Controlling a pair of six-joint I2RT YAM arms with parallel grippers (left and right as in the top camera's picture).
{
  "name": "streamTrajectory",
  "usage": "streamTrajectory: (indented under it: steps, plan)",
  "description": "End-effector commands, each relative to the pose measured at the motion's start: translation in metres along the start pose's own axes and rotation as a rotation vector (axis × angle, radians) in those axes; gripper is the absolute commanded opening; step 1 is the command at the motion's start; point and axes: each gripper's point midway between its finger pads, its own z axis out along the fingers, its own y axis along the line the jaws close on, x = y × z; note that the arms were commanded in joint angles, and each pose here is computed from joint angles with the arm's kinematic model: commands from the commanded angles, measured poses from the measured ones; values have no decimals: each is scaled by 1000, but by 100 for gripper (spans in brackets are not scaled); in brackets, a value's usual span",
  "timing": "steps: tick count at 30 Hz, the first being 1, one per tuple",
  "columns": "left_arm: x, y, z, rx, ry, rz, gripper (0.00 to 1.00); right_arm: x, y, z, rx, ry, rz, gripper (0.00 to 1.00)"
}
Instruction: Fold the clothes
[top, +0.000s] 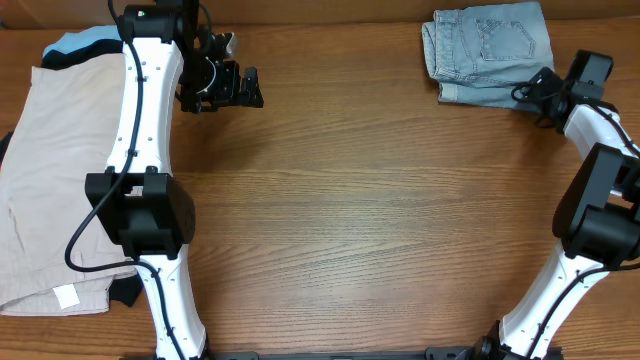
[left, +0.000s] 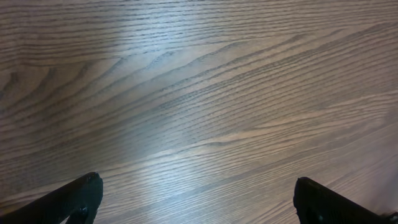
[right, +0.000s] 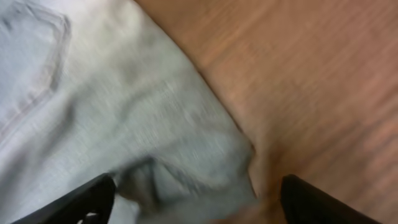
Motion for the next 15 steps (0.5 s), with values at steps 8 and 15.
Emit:
streamTrajectory:
  steps: [8, 15]
  plan:
    - [10, -13, -28, -3, 5, -100, 100, -97, 75, -295, -275, -320, -33, 100]
    - [21, -33, -97, -39, -122, -41, 100, -74, 73, -458, -398, -497, -58, 100]
